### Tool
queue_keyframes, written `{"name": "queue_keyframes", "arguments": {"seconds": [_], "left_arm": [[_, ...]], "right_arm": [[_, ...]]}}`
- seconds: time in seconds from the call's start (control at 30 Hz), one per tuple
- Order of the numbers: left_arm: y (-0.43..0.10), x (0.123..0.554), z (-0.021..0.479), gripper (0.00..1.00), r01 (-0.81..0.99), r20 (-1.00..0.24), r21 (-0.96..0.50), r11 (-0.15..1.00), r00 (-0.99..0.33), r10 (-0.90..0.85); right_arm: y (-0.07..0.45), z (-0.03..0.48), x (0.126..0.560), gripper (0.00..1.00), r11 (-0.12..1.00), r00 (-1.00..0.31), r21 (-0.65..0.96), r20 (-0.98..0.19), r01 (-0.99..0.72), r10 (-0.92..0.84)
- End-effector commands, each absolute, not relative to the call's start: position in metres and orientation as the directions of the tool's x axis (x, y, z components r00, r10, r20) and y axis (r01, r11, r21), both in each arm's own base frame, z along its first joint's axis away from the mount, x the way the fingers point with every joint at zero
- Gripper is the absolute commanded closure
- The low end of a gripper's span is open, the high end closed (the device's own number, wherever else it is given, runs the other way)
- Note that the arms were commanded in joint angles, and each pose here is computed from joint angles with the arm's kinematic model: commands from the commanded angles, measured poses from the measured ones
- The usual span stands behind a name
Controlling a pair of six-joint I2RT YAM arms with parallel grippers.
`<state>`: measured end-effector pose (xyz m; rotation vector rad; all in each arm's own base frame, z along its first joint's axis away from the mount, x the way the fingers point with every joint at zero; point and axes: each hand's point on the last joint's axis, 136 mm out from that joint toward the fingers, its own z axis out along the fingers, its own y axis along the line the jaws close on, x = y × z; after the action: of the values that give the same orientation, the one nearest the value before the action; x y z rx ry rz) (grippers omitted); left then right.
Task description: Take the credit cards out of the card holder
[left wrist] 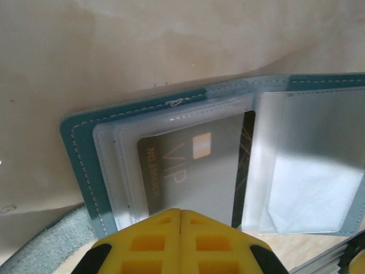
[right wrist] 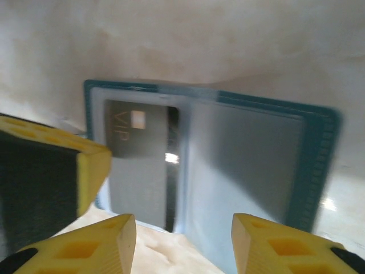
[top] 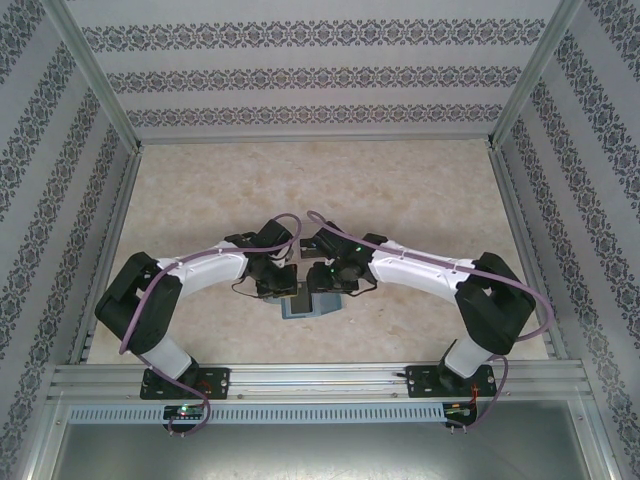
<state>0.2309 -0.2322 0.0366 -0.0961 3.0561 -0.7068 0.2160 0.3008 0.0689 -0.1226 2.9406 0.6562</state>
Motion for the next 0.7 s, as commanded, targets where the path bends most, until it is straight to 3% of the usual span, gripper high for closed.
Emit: {"name": "queue_keyframes", "arguments": {"seconds": [0.0,0.2,0.67], "left_arm": [[-0.221,0.227,0.031,0.99,-0.044,0.006,-0.356,0.934,-0.999,-0.045],[-0.221,0.225,0.027,0.99,-0.041,0.013,-0.350,0.936,-0.999,-0.039],[-0.225,0.225,0.026,0.99,-0.043,0.023,-0.365,0.930,-0.999,-0.037]], "right_arm": [[0.329,0.071,0.217,0.52,0.827,-0.992,0.553,-0.118,-0.099,-0.040],[0.342,0.058,0.217,0.52,0.788,-0.997,0.612,-0.073,-0.070,-0.032],[0.334,0.025,0.216,0.53,0.825,-0.999,0.564,-0.028,-0.034,-0.022]]}}
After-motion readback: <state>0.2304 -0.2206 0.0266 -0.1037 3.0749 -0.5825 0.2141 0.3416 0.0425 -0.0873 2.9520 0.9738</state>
